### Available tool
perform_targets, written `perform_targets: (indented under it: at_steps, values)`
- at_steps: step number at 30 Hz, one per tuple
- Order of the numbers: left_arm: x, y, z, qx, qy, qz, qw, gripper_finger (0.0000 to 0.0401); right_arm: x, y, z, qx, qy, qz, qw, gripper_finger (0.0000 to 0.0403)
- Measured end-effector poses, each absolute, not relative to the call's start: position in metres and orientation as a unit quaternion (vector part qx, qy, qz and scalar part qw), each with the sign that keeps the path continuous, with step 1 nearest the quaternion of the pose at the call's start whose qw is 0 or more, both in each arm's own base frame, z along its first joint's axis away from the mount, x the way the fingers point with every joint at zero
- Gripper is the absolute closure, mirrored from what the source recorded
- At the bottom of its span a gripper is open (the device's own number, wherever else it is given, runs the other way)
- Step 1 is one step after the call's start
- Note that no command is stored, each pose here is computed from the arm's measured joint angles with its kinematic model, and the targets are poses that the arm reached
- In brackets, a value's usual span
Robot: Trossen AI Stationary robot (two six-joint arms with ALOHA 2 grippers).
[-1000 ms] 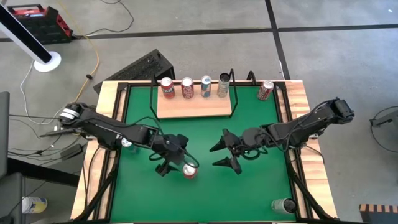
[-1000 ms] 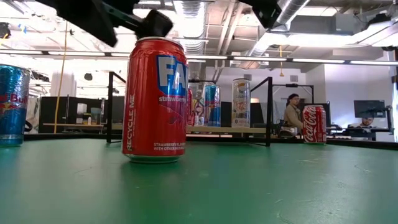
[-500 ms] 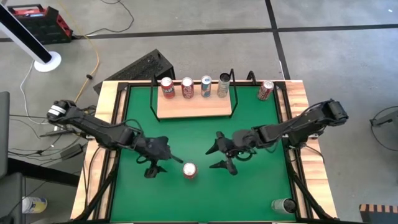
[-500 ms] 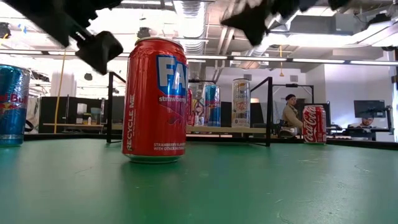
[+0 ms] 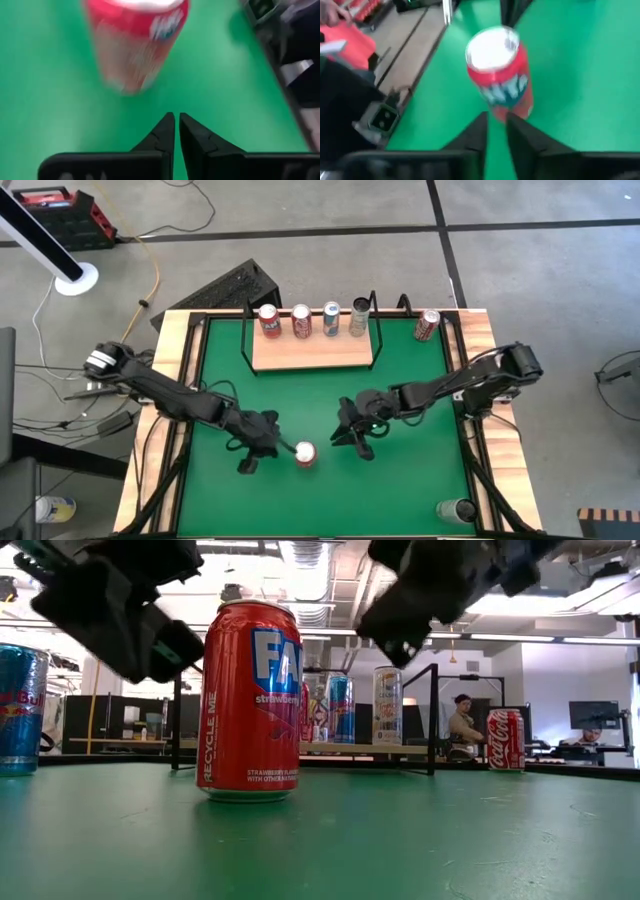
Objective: Place canned beverage on shelf
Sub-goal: Put the orange soda can, aligned with the other orange soda can on the shelf
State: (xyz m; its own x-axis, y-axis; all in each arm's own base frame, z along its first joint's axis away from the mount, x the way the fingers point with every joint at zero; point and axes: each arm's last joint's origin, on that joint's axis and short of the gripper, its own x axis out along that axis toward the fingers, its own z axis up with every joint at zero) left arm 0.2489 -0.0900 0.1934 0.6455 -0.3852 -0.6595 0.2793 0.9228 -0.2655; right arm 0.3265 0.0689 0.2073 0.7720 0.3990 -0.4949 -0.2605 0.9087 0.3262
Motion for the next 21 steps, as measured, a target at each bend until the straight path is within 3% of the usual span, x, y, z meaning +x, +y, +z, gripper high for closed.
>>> perform_targets:
  at_steps: [3,9,15,21]
  values:
    - [0.259,-0.094,0.186,-0.070,0.364,-0.202,0.906,0.0396,0.332,0.072,0.193,0.126,0.302,0.193,0.925,0.0384]
    - [0.274,-0.099,0.175,-0.067,0.330,-0.257,0.906,0.0401,0.334,0.074,0.187,0.158,0.314,0.180,0.919,0.0366]
    - [0.279,-0.092,0.175,-0.054,0.314,-0.264,0.910,0.0401,0.336,0.075,0.184,0.158,0.316,0.177,0.919,0.0388]
    - [0.281,-0.089,0.177,-0.041,0.297,-0.285,0.910,0.0401,0.337,0.074,0.185,0.156,0.308,0.172,0.922,0.0379]
